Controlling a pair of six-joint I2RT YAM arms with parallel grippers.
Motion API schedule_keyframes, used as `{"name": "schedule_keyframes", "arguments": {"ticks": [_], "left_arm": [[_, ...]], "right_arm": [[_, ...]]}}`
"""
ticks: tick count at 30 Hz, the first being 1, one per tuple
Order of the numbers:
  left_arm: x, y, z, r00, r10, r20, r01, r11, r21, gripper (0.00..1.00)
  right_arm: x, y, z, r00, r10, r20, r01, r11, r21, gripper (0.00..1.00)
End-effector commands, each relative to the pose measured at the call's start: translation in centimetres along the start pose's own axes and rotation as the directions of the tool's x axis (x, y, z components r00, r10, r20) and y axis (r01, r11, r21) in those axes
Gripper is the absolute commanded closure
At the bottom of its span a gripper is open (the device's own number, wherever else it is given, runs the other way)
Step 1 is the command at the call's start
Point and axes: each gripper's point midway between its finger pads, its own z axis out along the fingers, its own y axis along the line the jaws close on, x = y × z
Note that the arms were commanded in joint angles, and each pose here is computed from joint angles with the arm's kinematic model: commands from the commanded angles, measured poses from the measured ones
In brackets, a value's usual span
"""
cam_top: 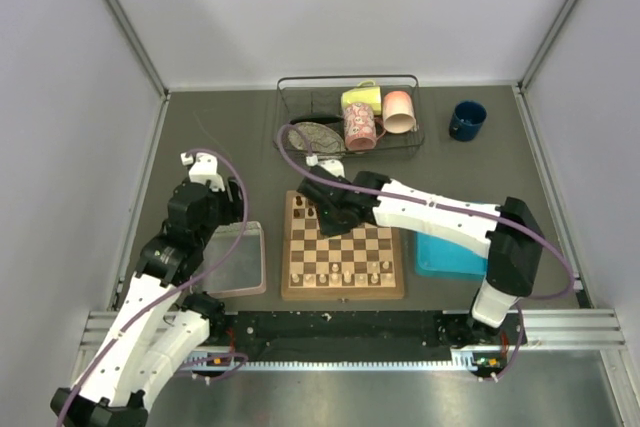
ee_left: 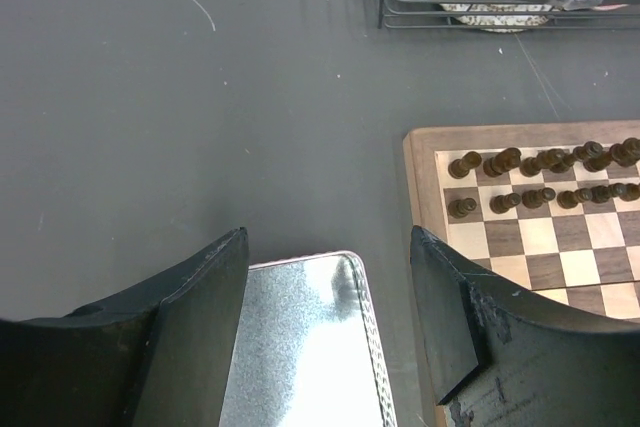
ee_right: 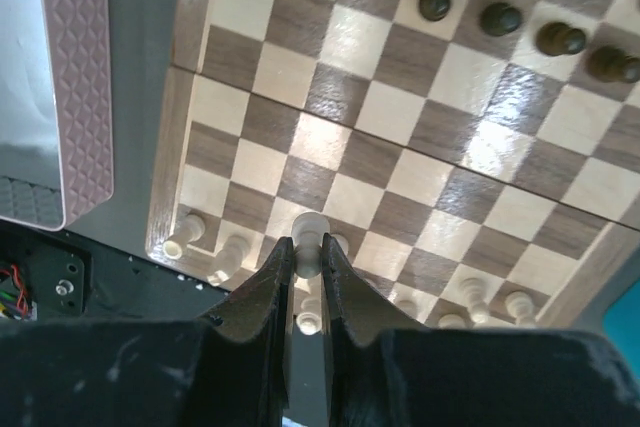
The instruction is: Set up the chess pieces on the board
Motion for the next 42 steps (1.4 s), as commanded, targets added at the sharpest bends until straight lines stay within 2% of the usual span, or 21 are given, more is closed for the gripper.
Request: {"name": "schedule_keyframes", "arguments": {"ticks": [1,12,25,42], "left_arm": [[-0.6,1.0,-0.4,0.999,-0.041,0.019,0.042,0.998,-0.041,0.3],[0.6,2.3,0.2,0.993,-0.112,-0.039,0.108,0.991,-0.077,0.3],[0.6,2.7,0.1,0.995,-0.101,-0.021,0.099,0.991,-0.087,0.3],[0.6,2.8,0.2,0.995,-0.097,-0.02,0.094,0.991,-0.093,0.29]], "right_arm": [[-0.2,3.6,-0.7,1.0,0.014,0.013,-0.013,0.996,-0.09,1.0],[1.8,6.0,1.1,1.0,0.012,-0.026,-0.014,0.995,-0.103,1.0],[3.5,7.8,3.9,0.996,-0.009,-0.084,0.0,0.994,-0.11,1.0],[4.6,9.5,5.2,0.993,-0.017,-0.116,0.0,0.989,-0.147,1.0]]}}
